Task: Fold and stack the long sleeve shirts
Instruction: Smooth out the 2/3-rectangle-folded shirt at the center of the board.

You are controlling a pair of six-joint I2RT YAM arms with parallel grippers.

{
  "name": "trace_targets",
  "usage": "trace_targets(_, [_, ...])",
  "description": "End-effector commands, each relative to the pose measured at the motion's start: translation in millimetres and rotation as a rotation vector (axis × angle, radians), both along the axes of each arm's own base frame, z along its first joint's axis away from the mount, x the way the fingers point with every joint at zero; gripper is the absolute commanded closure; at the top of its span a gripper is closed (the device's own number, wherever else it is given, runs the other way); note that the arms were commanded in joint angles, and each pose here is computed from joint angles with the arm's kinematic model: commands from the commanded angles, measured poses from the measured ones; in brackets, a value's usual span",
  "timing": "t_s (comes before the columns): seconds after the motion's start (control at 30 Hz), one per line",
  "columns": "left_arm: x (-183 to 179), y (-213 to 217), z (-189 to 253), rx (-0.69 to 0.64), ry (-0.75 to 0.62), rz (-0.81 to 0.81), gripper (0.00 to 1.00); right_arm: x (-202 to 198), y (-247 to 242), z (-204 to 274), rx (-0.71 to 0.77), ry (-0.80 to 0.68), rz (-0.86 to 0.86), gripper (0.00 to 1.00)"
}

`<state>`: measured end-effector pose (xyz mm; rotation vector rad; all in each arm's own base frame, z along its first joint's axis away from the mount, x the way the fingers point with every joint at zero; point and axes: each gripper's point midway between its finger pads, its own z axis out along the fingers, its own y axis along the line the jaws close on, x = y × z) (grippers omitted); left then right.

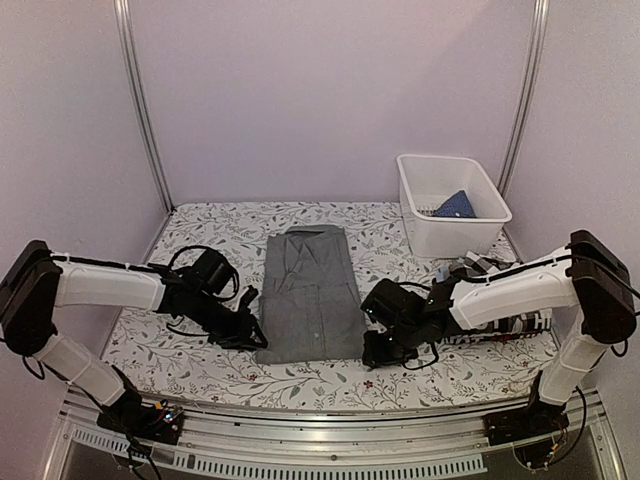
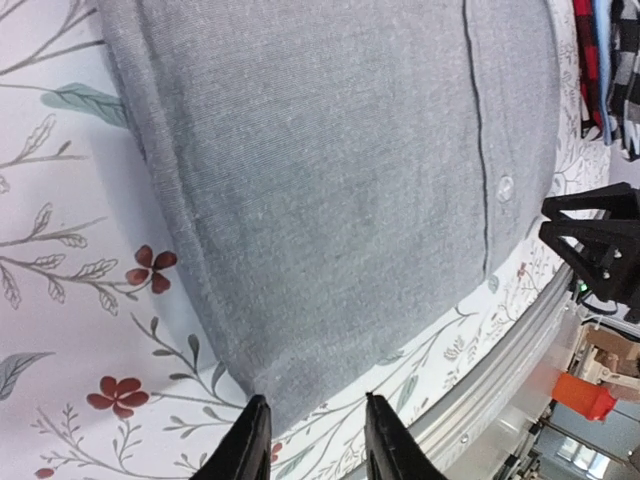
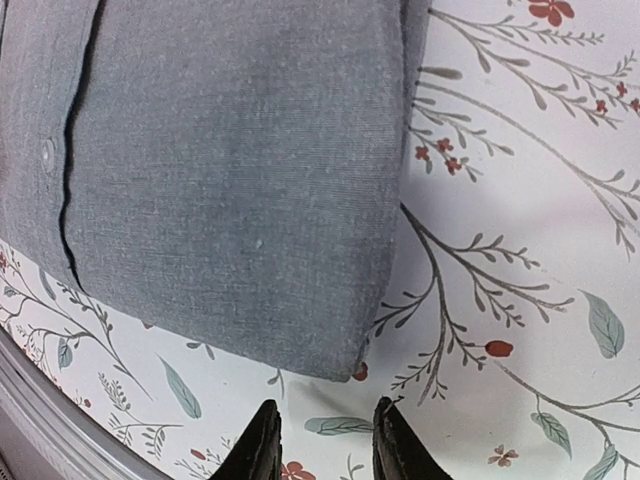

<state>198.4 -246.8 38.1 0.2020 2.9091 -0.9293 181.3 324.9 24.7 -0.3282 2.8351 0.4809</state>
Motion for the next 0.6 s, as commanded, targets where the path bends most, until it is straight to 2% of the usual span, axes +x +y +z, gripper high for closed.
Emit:
trace_targets(0.0, [-10, 15, -5, 0.030, 0.015, 0.041, 0.68, -4, 3, 6, 0.056, 0.016, -0.025, 0.70])
trace_targets(0.27, [-13, -1, -3, -0.091, 0.010, 0.025, 0.72, 6, -1, 15, 0.060, -0.038, -0.070, 0.70])
trace_targets(0.57, [-39, 33, -52, 0.133, 0.108, 0.050, 0.79, 13, -1, 20, 0.063, -0.064, -0.093, 0.71])
